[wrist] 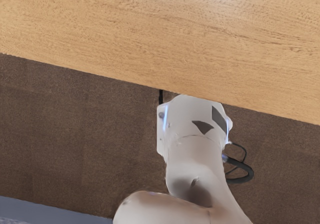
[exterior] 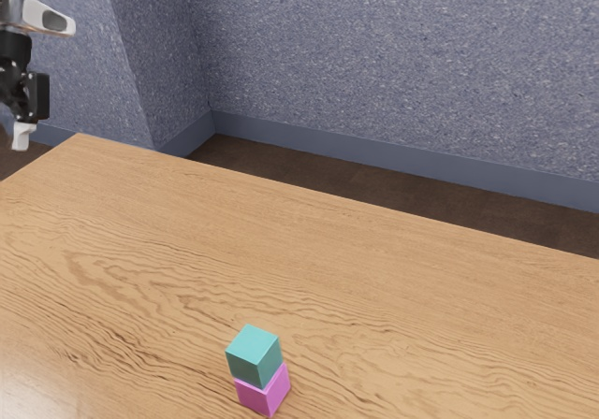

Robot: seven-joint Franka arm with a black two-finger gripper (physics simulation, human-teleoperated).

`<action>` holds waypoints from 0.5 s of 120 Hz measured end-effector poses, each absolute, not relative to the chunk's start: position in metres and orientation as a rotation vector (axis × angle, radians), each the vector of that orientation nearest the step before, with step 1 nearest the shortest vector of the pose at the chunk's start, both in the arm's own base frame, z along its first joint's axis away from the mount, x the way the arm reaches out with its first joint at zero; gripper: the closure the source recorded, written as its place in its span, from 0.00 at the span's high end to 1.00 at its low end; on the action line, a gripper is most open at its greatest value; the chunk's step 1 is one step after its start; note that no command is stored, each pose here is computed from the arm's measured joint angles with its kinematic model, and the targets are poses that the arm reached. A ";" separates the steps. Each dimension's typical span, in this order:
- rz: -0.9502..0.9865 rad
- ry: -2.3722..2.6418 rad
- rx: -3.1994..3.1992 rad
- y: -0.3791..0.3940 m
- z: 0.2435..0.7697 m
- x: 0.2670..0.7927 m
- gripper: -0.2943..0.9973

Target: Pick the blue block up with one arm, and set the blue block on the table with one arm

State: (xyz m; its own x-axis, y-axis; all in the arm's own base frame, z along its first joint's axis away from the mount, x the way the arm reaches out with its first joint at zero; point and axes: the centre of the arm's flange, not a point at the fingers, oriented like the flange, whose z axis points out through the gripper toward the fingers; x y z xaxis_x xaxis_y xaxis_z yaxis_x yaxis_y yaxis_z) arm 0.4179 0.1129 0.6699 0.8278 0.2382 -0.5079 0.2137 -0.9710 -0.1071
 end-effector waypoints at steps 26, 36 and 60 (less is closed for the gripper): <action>0.230 -0.346 -2.991 0.124 0.698 0.459 0.77; -0.008 -0.321 -3.007 0.113 0.750 0.456 0.77; -0.067 -0.136 -3.093 0.051 0.744 0.479 0.77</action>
State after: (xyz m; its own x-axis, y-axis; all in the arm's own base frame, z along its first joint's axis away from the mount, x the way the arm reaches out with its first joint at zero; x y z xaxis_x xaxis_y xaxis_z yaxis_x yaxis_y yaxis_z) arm 0.4788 0.0507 0.7444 0.9952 0.0869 0.0449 0.0889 -0.9951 -0.0428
